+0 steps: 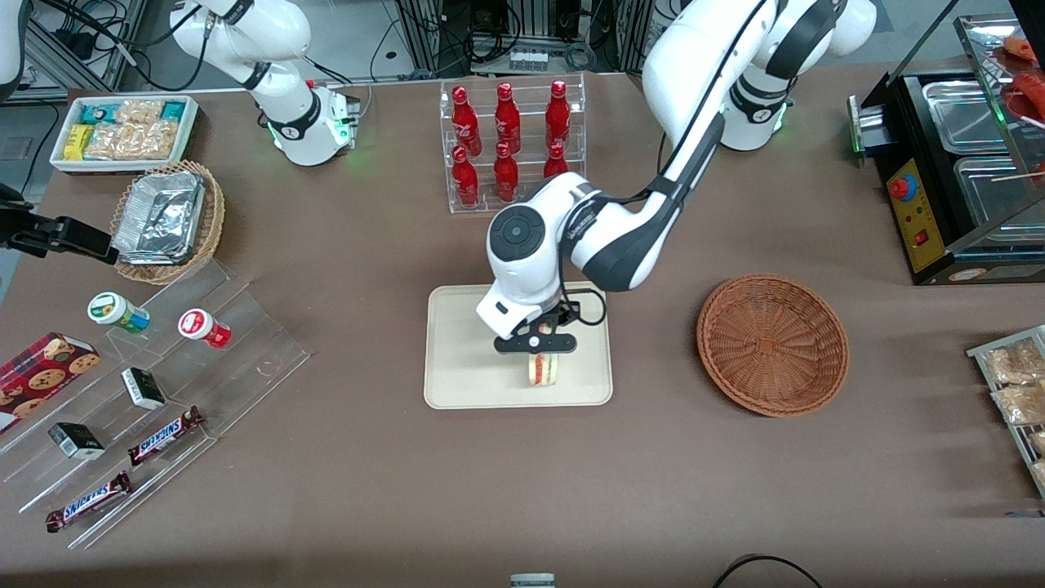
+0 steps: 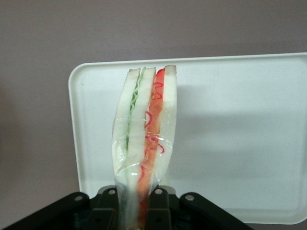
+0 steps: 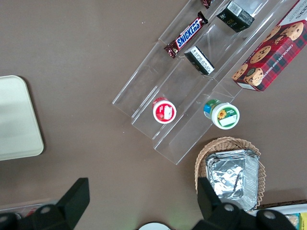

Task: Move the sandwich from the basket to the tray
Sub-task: 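Lower the sandwich onto the tray and open the left gripper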

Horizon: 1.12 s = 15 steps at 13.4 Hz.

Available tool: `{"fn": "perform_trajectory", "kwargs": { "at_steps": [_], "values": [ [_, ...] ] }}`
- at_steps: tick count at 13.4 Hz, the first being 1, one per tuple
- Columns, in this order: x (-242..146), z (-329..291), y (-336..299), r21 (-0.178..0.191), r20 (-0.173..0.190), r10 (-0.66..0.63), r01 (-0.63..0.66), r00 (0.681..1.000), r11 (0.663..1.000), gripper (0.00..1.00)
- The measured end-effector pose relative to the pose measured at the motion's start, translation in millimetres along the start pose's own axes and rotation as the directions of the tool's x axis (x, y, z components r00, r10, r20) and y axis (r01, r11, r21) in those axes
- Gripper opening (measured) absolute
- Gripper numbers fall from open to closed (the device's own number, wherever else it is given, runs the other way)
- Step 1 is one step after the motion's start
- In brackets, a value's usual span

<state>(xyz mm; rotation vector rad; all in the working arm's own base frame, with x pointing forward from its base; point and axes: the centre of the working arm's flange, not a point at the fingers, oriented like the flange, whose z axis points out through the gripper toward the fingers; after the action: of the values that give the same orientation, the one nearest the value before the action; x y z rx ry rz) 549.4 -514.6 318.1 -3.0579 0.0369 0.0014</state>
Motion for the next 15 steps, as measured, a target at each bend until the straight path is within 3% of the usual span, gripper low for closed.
{"fn": "perform_trajectory", "kwargs": {
  "at_steps": [9,15],
  "values": [
    [-18,71,41,0.0,0.005,0.036,-0.036,0.999,0.999,0.18],
    [-15,78,40,0.003,0.003,0.008,-0.008,1.0,1.0,0.18]
  ]
}}
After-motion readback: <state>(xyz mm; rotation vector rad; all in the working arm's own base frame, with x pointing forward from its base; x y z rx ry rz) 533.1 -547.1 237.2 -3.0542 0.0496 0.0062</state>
